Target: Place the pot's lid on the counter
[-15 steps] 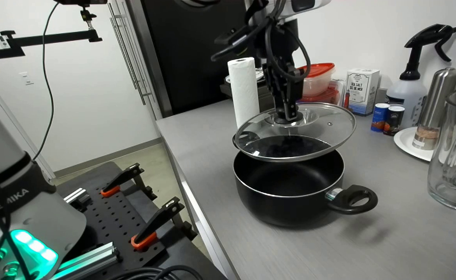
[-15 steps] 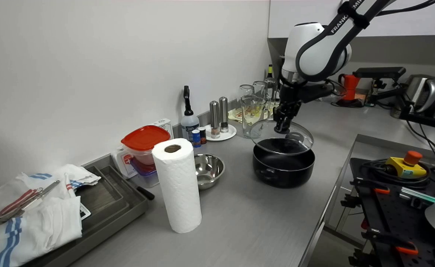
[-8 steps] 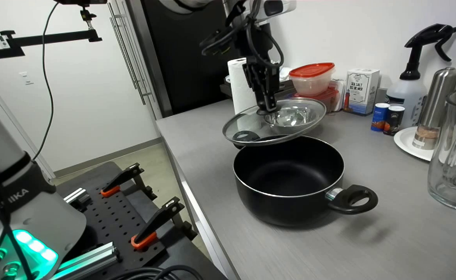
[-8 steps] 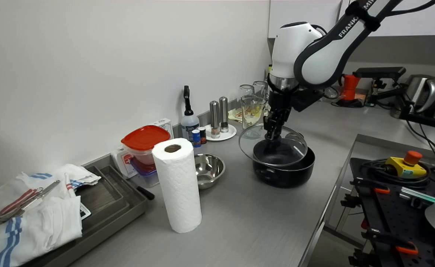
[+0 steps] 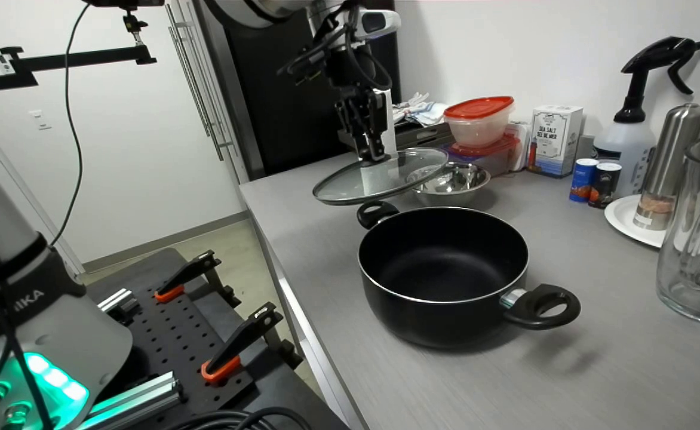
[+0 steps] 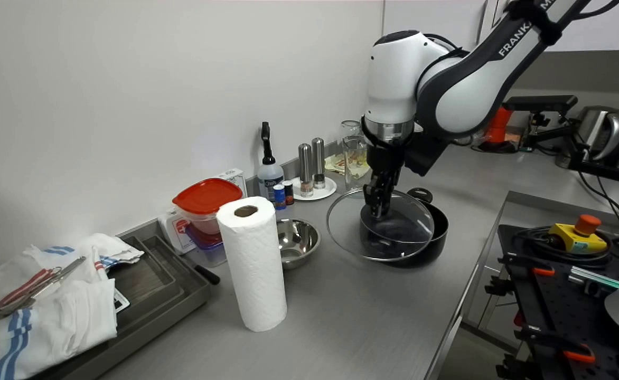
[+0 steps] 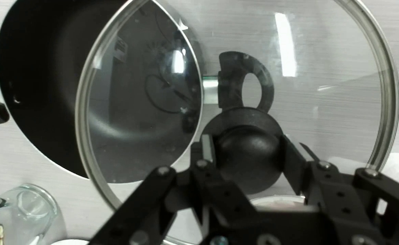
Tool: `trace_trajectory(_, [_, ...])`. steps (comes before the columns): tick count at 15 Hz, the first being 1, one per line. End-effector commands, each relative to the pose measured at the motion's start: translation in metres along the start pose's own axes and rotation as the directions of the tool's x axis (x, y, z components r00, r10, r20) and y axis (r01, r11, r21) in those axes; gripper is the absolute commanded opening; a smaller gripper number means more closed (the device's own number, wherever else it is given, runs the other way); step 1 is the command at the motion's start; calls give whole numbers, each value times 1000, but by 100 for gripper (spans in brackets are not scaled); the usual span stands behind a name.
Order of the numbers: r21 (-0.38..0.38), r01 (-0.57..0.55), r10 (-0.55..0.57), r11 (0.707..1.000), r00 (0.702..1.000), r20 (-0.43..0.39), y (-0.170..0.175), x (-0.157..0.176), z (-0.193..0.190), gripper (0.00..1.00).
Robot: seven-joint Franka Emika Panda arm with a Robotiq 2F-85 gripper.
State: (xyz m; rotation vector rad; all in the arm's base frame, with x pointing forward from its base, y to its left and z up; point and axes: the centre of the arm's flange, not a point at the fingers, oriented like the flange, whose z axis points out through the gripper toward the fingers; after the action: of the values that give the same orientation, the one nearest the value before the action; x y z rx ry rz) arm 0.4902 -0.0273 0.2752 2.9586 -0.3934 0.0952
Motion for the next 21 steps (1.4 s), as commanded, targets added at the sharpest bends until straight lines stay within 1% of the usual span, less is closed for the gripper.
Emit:
trace_trajectory(1, [-41,59,-59,997,998,0,-43,11,-7,25])
trace_trajectory(5, [-44,141,-141,989,990,5,-89,15,-1,25])
trace_trajectory(7, [-33,179,-179,983,984,7,-110,18,5,25])
trace_trajectory(11, [-11,238,-238,971,971,7,-142,23,15,25])
trace_trajectory(16, [22,297,-297,955,955,8,-166,31,30,25])
trace_trajectory(21, [61,347,-348,936,937,23,-175,41,52,25])
